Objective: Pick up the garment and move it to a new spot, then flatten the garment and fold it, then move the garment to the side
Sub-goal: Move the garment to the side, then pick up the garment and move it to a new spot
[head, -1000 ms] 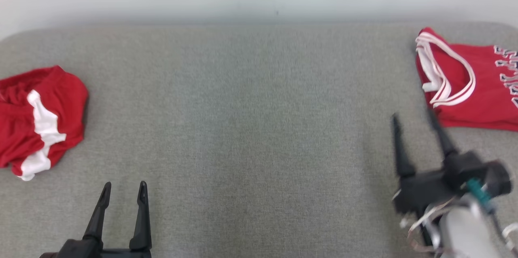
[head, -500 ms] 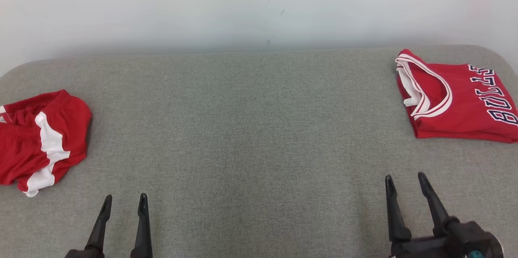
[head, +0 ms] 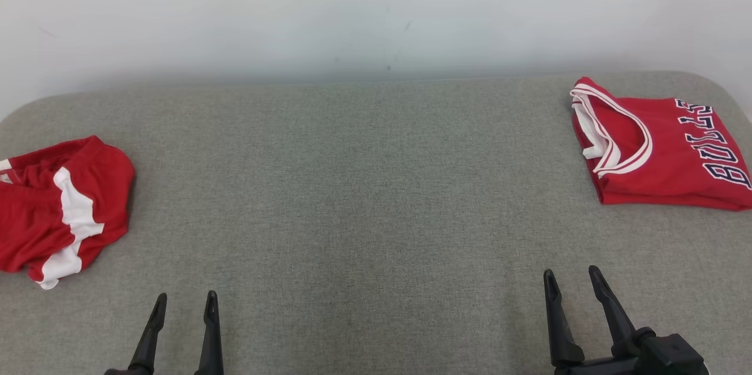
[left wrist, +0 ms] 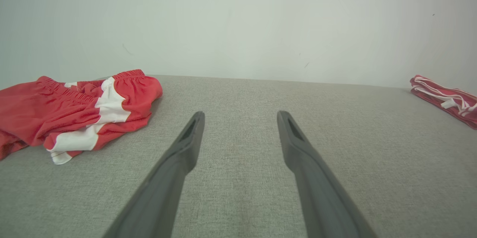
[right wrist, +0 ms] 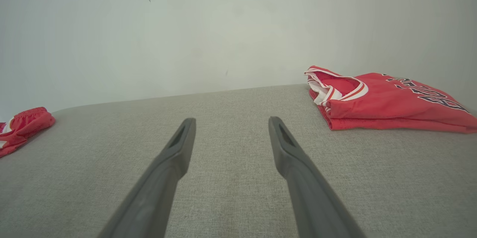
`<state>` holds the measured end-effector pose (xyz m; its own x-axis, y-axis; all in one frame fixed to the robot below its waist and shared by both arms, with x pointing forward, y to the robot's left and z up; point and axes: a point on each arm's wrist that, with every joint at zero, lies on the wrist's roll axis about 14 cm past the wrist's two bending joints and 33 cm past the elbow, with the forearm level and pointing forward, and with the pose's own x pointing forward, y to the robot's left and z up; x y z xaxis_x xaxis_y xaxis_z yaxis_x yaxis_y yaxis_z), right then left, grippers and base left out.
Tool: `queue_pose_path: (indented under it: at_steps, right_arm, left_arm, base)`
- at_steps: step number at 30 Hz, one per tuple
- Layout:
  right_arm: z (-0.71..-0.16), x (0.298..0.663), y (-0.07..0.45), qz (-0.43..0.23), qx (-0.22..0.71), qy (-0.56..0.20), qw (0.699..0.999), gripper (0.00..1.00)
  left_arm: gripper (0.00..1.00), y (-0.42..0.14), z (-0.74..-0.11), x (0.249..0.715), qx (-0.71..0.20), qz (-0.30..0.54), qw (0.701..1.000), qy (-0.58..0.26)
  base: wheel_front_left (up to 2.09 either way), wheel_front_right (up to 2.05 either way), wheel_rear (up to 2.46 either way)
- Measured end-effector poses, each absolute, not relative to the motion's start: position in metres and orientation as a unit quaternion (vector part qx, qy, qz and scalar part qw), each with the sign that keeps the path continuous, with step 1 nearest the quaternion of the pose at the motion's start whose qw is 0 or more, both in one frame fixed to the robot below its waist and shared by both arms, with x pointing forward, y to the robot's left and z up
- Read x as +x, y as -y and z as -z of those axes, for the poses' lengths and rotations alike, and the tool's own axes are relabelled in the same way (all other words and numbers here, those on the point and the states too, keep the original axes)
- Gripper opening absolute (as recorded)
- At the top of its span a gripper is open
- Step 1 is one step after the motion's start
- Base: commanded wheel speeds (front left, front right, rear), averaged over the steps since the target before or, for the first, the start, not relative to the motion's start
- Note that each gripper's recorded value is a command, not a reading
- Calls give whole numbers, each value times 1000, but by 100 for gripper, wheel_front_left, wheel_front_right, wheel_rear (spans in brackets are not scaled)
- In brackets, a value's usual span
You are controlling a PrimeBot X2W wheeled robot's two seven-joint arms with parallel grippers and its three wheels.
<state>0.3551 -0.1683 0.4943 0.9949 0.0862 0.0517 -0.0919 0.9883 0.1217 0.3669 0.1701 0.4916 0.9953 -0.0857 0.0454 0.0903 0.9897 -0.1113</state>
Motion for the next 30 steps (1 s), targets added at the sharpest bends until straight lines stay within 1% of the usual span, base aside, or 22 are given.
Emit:
queue_pose_path:
  at_steps: [16, 23, 30]
  right_arm:
    - [-488, 358, 162, -54, 65, 13, 996, 100]
    - [-482, 365, 145, -80, 68, 3, 994, 100]
    - [-473, 372, 118, -120, 70, -13, 990, 100]
  left_arm:
    - [100, -184, -490, 362, -55, 22, 998, 19]
    - [100, -205, -485, 351, -53, -12, 998, 11]
    - [100, -238, -483, 330, -54, -70, 996, 9]
  base:
    - [0, 0, 0]
    - [0, 0, 0]
    - [0, 0, 0]
